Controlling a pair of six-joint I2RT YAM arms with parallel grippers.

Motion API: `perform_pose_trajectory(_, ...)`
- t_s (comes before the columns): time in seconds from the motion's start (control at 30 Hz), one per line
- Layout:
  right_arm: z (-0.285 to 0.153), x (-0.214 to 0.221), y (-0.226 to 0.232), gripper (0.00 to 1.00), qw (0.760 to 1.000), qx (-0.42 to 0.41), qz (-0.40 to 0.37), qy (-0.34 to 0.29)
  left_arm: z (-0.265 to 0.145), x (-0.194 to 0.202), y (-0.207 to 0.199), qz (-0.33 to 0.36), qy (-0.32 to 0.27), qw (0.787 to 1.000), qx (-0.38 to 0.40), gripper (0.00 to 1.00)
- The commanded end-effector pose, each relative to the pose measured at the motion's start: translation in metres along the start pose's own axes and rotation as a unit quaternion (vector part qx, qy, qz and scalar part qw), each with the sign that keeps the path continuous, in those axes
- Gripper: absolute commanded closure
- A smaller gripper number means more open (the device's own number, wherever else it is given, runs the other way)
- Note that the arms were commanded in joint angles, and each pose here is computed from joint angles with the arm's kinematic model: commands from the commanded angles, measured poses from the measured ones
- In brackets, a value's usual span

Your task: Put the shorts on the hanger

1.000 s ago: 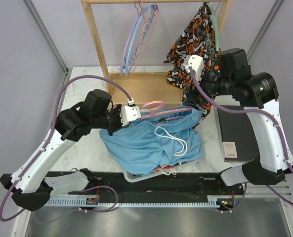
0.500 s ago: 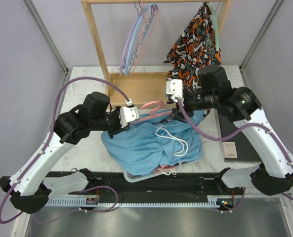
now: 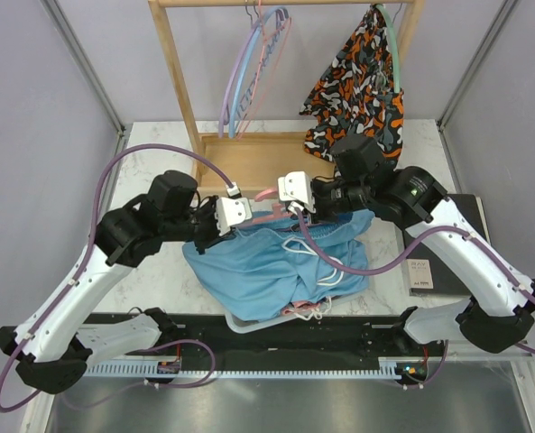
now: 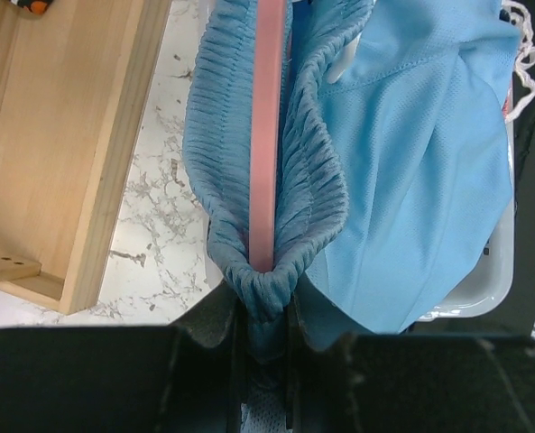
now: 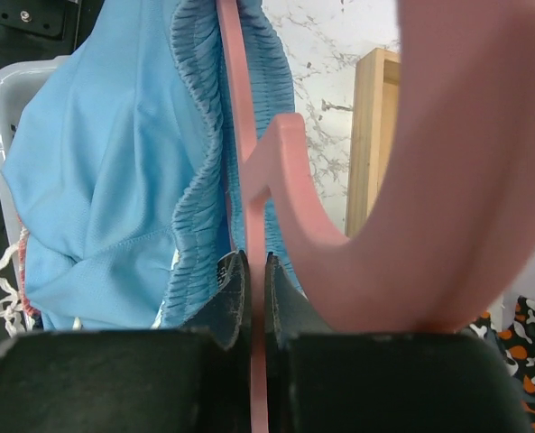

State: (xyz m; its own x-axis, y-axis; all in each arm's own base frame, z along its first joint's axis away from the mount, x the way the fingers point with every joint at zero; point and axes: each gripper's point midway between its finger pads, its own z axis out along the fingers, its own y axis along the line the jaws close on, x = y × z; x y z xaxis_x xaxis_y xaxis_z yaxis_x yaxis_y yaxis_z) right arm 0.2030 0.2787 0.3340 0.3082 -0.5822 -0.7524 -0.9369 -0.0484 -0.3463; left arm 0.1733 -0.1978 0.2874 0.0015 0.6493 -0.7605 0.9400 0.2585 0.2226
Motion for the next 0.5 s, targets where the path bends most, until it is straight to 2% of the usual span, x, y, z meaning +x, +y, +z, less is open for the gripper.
perform_pose_trajectory(0.0,-0.020,-0.012,-0.021,1.00,0.997,0.068,-0.020,-0.003,-0.012,-0.021,0.009,0.022,-0.049,0.998,-0.032,0.80)
perform_pose_trajectory(0.2,-0.049,-0.021,-0.025,1.00,0.994,0.106,-0.040,-0.005,-0.029,-0.003,0.011,0.039,-0.021,0.997,-0.062,0.79)
perform_pose_trajectory(0.47,-0.067,-0.024,-0.019,1.00,0.993,0.109,-0.046,0.000,-0.041,0.013,0.014,0.043,-0.004,0.995,-0.090,0.66)
